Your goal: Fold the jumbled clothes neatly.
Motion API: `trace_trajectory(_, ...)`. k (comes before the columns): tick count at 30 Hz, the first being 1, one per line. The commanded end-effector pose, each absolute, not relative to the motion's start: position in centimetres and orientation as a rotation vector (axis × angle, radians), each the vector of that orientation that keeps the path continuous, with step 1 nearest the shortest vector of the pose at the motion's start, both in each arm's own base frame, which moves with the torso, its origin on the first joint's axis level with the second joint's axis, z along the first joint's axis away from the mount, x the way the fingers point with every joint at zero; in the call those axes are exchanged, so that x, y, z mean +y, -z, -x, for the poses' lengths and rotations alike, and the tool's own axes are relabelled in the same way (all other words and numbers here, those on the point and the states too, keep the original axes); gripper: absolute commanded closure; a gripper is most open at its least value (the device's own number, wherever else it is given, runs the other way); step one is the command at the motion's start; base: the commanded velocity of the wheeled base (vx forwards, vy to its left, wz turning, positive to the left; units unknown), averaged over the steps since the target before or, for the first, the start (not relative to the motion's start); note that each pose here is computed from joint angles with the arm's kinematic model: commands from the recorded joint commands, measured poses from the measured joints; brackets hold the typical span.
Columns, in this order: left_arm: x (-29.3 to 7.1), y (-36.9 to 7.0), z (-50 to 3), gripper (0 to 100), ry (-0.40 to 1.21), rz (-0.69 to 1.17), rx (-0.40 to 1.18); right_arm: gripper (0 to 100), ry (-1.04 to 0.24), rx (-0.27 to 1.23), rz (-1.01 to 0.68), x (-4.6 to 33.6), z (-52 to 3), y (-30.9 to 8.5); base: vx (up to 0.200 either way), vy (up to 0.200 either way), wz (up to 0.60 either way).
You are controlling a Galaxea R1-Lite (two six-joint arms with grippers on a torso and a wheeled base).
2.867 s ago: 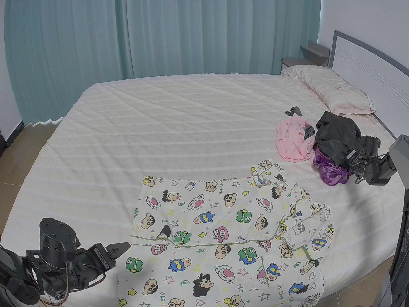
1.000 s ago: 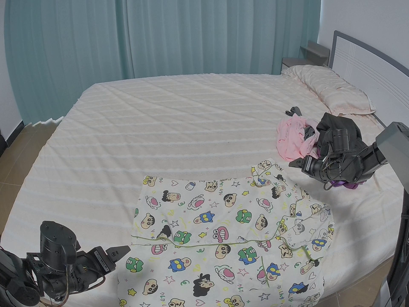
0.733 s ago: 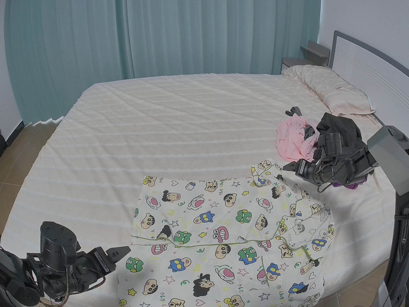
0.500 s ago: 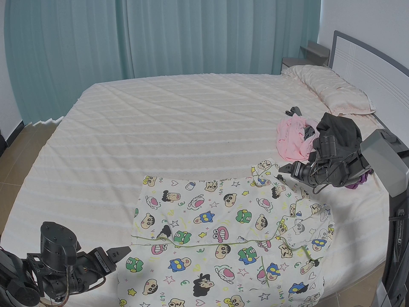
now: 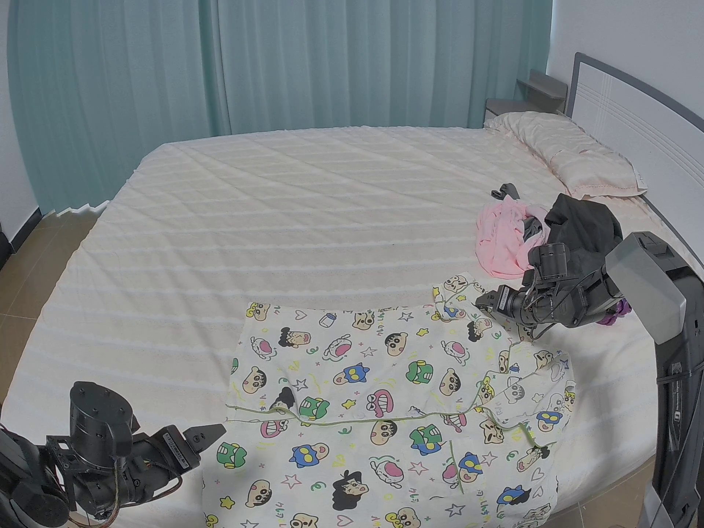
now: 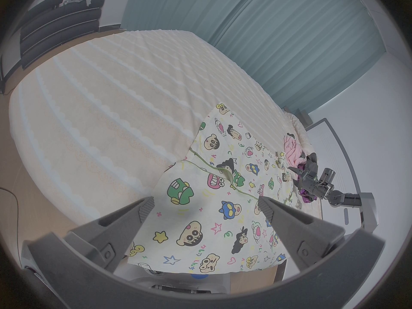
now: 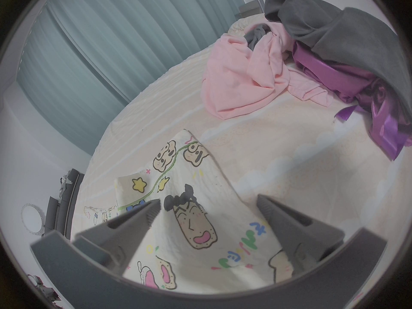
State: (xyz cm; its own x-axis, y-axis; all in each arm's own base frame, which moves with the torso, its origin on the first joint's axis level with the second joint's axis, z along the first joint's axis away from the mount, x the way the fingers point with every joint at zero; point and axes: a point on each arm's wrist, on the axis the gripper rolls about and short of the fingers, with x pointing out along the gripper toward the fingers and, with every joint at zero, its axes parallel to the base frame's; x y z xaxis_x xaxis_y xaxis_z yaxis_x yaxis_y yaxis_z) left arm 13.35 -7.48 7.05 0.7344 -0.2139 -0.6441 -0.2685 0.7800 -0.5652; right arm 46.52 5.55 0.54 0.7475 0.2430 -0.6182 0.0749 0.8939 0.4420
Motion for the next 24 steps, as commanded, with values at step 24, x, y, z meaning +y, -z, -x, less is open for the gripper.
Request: trace_trajectory(24,-7.4,-7.0,-13.3,0,-0.036,0.690,0.763,100,0.012,0.689,-0.553,1.4,-46.4,-1.8,0.000,0.000,0.00)
